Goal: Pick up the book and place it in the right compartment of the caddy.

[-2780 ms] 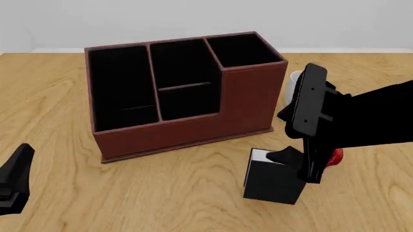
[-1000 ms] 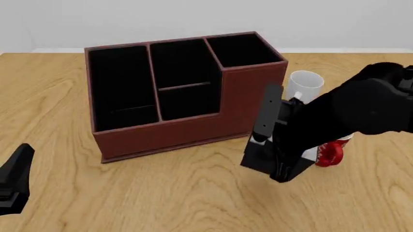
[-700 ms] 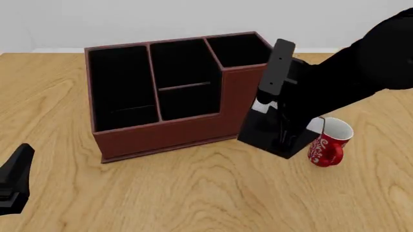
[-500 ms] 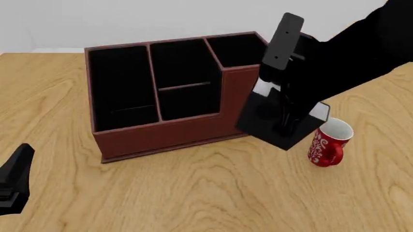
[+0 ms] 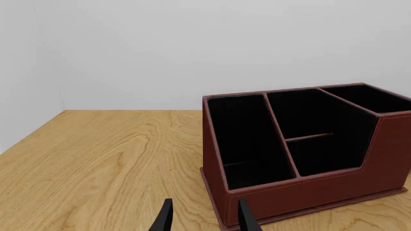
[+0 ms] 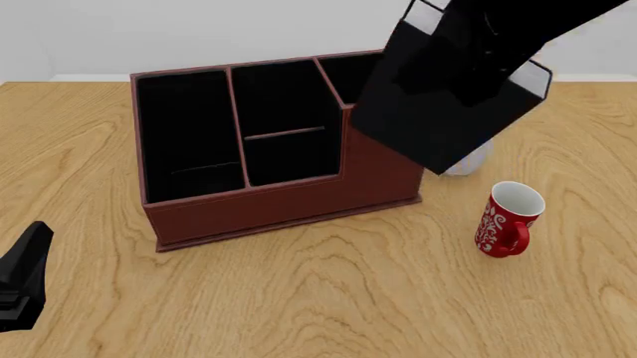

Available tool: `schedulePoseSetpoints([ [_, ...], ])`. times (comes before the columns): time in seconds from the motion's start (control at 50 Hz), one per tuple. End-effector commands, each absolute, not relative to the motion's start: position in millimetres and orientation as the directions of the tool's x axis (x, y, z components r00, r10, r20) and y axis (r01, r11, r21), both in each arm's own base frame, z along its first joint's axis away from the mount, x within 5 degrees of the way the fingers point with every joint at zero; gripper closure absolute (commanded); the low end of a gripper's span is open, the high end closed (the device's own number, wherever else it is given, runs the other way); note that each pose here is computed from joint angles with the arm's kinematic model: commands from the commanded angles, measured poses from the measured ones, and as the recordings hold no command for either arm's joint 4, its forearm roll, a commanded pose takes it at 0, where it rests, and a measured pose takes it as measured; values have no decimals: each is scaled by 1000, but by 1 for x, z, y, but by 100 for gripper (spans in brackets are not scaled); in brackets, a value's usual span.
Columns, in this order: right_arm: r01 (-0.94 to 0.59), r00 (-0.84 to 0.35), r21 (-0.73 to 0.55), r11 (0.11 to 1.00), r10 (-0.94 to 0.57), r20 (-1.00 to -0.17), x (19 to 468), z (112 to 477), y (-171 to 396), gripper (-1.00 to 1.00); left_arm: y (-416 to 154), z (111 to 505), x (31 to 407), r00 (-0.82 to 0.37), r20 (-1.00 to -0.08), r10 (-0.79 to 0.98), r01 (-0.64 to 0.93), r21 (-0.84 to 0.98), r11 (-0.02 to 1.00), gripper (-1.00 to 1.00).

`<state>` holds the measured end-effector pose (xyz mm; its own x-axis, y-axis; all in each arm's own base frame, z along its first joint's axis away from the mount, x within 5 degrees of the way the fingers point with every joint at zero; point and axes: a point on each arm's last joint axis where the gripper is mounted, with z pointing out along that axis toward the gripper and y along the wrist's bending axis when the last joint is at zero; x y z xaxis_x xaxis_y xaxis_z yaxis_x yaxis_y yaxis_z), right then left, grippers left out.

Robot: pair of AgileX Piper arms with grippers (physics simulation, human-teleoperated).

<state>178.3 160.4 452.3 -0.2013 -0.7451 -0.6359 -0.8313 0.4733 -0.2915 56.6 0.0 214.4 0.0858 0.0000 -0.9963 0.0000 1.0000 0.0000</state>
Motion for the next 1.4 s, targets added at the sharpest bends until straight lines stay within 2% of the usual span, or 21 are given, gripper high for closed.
schedulePoseSetpoints([
  [0.02,-802,-185,-311,510,-707,-682,182,484,157,100,0,214,57,86,-996,0,0,0,1000,-100],
  [0.3,-767,-163,-350,538,-691,-704,209,502,163,100,0,214,57,86,-996,0,0,0,1000,-100],
  [0.76,-711,-186,-364,602,-660,-728,268,510,178,100,0,214,57,86,-996,0,0,0,1000,-100],
  [0.86,-706,-193,-381,597,-680,-707,288,502,180,100,0,214,57,86,-996,0,0,0,1000,-100],
  [1.08,-683,-212,-375,626,-662,-719,316,496,186,100,0,214,57,86,-996,0,0,0,1000,-100],
  [1.4,-676,-228,-364,640,-652,-723,338,485,196,100,0,214,57,86,-996,0,0,0,1000,-100],
])
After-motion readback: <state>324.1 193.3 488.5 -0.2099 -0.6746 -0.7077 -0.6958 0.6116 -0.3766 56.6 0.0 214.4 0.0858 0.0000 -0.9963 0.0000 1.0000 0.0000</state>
